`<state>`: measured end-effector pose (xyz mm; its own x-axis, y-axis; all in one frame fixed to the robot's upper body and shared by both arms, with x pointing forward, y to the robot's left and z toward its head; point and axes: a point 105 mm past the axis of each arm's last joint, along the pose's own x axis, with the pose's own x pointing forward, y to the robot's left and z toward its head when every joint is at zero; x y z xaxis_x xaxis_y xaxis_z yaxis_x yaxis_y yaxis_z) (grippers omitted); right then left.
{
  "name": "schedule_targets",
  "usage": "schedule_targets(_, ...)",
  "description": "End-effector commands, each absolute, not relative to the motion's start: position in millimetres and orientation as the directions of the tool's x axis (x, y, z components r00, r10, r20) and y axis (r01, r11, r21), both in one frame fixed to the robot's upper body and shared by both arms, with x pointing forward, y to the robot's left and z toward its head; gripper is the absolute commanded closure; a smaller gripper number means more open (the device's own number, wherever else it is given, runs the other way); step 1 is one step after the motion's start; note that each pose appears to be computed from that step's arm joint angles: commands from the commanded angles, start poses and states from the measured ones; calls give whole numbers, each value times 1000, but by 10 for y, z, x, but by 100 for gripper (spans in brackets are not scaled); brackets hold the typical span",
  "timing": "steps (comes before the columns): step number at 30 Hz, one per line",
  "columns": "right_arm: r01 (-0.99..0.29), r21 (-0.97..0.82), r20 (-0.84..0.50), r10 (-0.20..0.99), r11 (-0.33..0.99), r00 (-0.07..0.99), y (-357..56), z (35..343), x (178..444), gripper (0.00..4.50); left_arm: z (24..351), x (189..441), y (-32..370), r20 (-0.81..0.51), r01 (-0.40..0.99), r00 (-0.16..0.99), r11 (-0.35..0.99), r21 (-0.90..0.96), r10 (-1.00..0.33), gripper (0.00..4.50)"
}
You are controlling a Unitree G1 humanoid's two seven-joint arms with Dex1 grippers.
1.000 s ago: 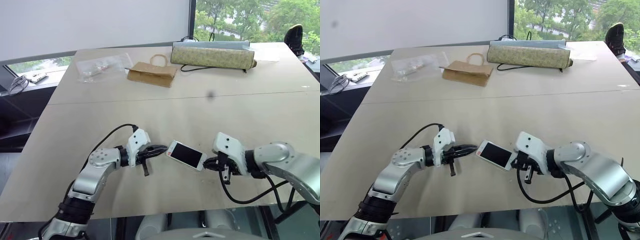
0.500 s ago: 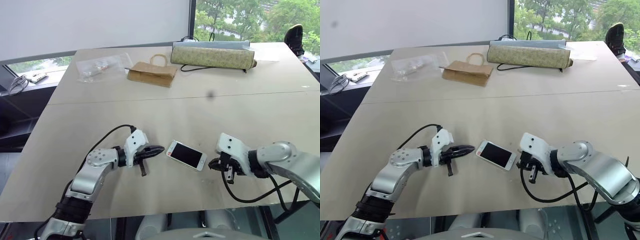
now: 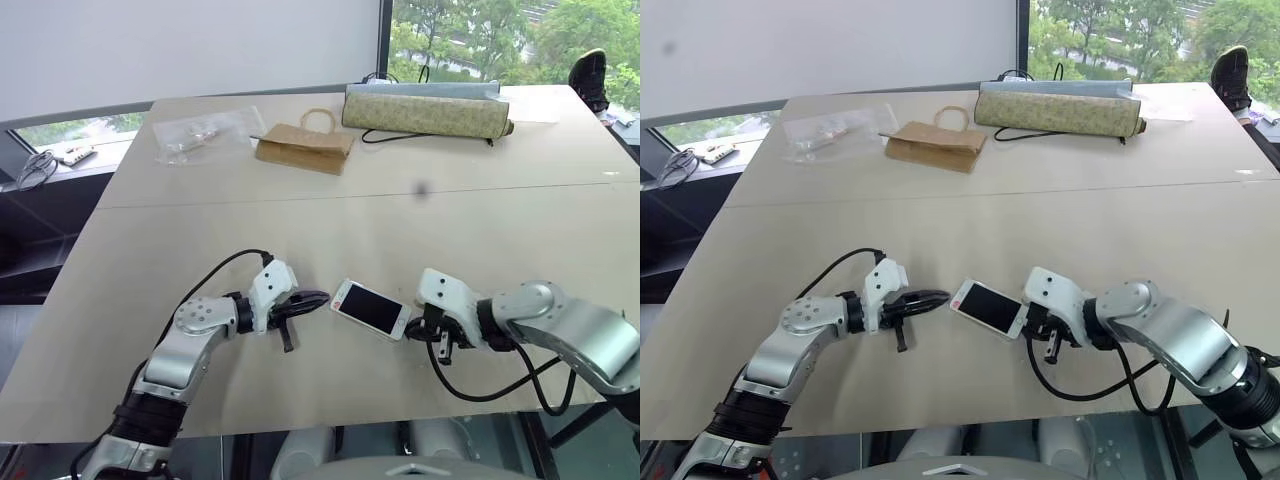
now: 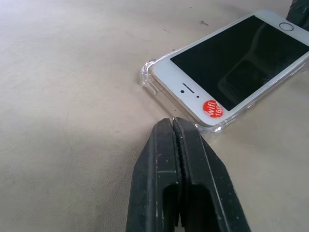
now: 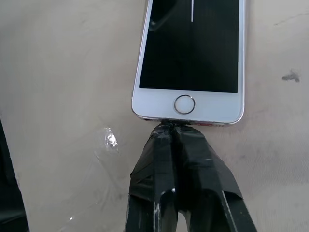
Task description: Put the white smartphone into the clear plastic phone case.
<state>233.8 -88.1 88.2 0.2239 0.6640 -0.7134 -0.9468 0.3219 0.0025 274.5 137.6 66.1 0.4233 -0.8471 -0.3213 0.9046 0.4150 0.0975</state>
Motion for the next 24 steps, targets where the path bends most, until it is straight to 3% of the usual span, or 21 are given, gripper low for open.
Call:
schedule_targets(1,-959,-53,-691,683,279,237,-811,965,2445,450,653,2711,1337,-324,909,413,405,94,-851,447)
schedule_targets(24,-963,-262,-725,645,66,242,-717,1037,3284,450,780,2657,1154,-278,844,522,535,36,-806,447)
